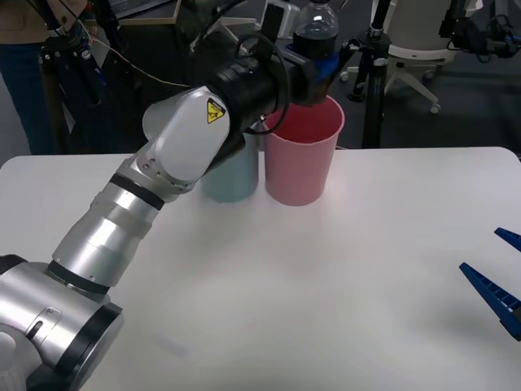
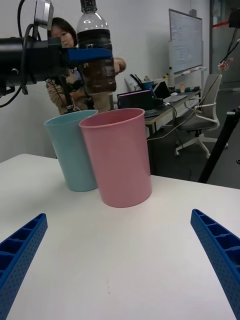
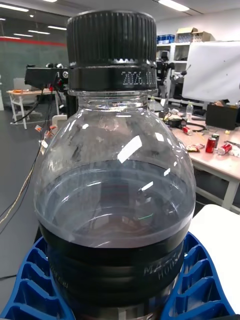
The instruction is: Grasp the object on the table and drop it into the matching bin: aluminum can to the light blue bin, PET bottle to the pink bin.
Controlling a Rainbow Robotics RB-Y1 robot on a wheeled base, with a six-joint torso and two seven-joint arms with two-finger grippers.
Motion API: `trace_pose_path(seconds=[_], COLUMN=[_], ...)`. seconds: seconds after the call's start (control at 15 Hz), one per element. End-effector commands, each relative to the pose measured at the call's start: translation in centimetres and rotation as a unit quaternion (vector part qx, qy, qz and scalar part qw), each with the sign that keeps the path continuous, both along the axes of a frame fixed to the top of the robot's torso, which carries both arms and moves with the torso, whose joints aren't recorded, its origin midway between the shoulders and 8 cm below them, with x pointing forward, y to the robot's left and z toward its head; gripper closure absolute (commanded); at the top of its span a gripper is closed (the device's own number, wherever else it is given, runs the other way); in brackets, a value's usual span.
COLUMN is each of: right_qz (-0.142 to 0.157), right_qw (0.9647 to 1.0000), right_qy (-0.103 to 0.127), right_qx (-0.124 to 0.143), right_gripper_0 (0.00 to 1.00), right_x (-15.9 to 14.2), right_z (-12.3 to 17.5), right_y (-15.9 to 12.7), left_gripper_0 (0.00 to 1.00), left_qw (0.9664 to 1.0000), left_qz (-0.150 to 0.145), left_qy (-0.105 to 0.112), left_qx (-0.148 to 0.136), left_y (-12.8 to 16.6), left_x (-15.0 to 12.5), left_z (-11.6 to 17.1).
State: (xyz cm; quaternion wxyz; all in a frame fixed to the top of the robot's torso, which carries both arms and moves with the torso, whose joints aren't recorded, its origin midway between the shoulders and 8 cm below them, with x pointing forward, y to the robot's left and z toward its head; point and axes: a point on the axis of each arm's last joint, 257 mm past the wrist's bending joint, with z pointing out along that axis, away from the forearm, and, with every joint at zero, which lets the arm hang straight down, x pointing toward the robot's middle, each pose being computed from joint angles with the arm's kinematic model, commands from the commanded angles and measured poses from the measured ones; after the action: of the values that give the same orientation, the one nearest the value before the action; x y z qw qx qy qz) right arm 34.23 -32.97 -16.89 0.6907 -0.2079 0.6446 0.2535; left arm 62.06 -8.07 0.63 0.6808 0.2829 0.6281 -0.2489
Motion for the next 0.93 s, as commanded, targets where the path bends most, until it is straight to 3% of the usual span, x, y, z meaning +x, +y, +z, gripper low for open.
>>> trace_pose_path(seconds=[0.07, 0.53, 0.6, 0.67, 0.8, 0.93], right_qz=[0.000, 0.000, 0.000, 0.000, 0.000, 0.000], right_qw=[1.0000, 1.0000, 1.0000, 1.0000, 1.0000, 1.0000], right_qy=[0.000, 0.000, 0.000, 0.000, 0.000, 0.000], right_qx=[0.000, 0.000, 0.000, 0.000, 0.000, 0.000], right_gripper_0=[0.00, 0.00, 0.00, 0.00, 0.00, 0.00], right_x=[0.00, 0.00, 0.00, 0.00, 0.00, 0.00], right_z=[0.00, 0.00, 0.00, 0.00, 0.00, 0.00], right_y=[0.00, 0.00, 0.00, 0.00, 0.00, 0.00], left_gripper_0=[0.91, 0.91, 0.75, 0.42, 0.00, 0.00], left_qw=[0.9999, 0.9999, 0.9999, 0.9998, 0.9998, 0.9997], left_qz=[0.006, 0.006, 0.007, 0.009, 0.012, 0.013], left_qy=[-0.007, -0.006, -0.007, -0.012, -0.017, -0.021], left_qx=[-0.007, -0.007, -0.009, -0.010, -0.008, -0.008], left_y=[-0.77, -0.95, -0.86, -0.82, -0.70, -0.64], left_x=[0.08, 0.06, 0.10, 0.15, 0.22, 0.26], left_z=[-0.87, -1.17, -1.12, -0.85, -0.78, -0.64])
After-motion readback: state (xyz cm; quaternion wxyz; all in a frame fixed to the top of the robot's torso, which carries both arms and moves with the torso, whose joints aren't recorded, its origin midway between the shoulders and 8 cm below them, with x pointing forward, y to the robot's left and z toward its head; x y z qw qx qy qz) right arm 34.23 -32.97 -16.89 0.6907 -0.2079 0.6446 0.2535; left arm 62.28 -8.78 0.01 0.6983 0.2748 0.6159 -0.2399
